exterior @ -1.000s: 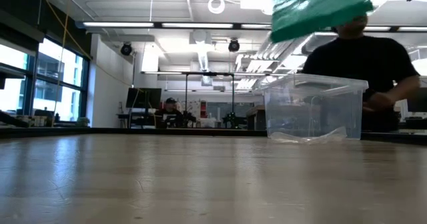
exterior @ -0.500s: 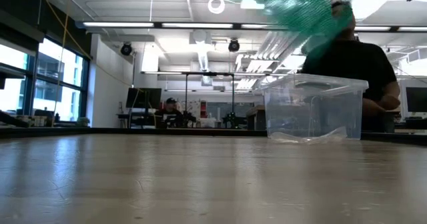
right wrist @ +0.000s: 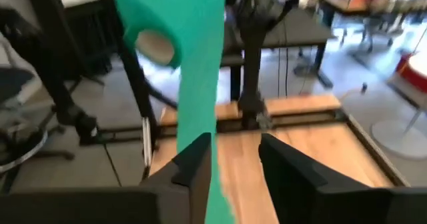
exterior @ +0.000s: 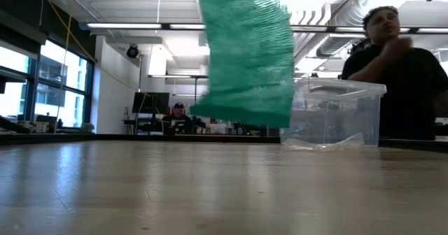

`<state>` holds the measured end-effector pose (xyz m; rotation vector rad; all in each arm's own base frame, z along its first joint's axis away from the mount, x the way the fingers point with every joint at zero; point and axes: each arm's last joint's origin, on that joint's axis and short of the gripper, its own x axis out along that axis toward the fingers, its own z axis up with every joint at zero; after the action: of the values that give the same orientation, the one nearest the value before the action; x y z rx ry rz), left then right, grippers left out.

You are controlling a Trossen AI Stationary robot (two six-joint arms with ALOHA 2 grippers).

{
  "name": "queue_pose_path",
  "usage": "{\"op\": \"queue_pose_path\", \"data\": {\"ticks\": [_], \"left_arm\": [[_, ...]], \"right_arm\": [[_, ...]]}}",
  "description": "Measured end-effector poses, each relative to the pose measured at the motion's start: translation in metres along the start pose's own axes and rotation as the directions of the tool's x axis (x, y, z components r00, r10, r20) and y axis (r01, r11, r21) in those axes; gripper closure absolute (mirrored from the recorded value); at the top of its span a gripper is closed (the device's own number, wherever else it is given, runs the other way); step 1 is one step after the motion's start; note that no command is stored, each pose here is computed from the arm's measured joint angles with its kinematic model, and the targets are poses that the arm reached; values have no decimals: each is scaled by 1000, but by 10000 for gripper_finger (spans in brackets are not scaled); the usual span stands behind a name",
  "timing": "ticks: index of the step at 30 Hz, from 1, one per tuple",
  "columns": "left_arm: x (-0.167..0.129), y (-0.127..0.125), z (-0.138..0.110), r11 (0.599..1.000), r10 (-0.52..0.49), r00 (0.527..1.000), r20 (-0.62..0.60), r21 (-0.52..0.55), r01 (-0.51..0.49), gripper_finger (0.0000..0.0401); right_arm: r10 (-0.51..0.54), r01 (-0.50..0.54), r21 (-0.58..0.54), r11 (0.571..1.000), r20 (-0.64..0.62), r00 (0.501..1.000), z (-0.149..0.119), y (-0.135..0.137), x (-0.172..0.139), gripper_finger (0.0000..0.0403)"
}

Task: Roll bandage
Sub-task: Roll the green bandage

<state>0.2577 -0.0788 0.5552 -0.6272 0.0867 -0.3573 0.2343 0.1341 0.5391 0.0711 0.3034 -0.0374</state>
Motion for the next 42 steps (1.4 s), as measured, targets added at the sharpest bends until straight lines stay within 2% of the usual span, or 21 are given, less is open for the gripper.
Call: {"op": "queue_pose_path", "data": {"ticks": [4, 10, 13, 16, 23, 26, 30, 36, 42], "left_arm": [[0, 2, -3, 1000, 22, 999, -29, -2, -22, 391], [0, 4, -5, 999, 38, 998, -48, 27, -36, 391], [0, 4, -5, 998, 37, 998, -48, 55, -34, 391], [0, 4, -5, 997, 38, 998, -54, 72, -34, 391], [0, 7, -9, 994, 65, 994, -93, 88, -57, 391], [-1, 8, -10, 992, 84, 991, -105, 103, -73, 391], [-1, 9, -11, 986, 114, 988, -104, 130, -100, 391], [-1, 10, -11, 988, 138, 987, -88, 88, -130, 391], [-1, 12, -10, 980, 191, 980, -51, 59, -188, 391]], "right_arm": [[-112, 112, 7, 994, -55, 992, -15, 11, -2, 270], [-305, 304, 39, 952, 14, 952, -24, 28, 1, 270], [-351, 347, 85, 934, 30, 936, -27, 33, 7, 270], [-346, 340, 153, 928, 14, 938, -30, 36, 14, 270], [-257, 250, 312, 917, -20, 966, -28, 37, 20, 270], [-247, 233, 337, 912, -1, 969, -25, 39, 21, 270], [-244, 229, 341, 912, 0, 970, -25, 39, 20, 267], [-230, 223, 289, 931, -9, 973, -25, 37, 22, 238], [-133, 138, 151, 979, -46, 990, -24, 36, 19, 210]]}}
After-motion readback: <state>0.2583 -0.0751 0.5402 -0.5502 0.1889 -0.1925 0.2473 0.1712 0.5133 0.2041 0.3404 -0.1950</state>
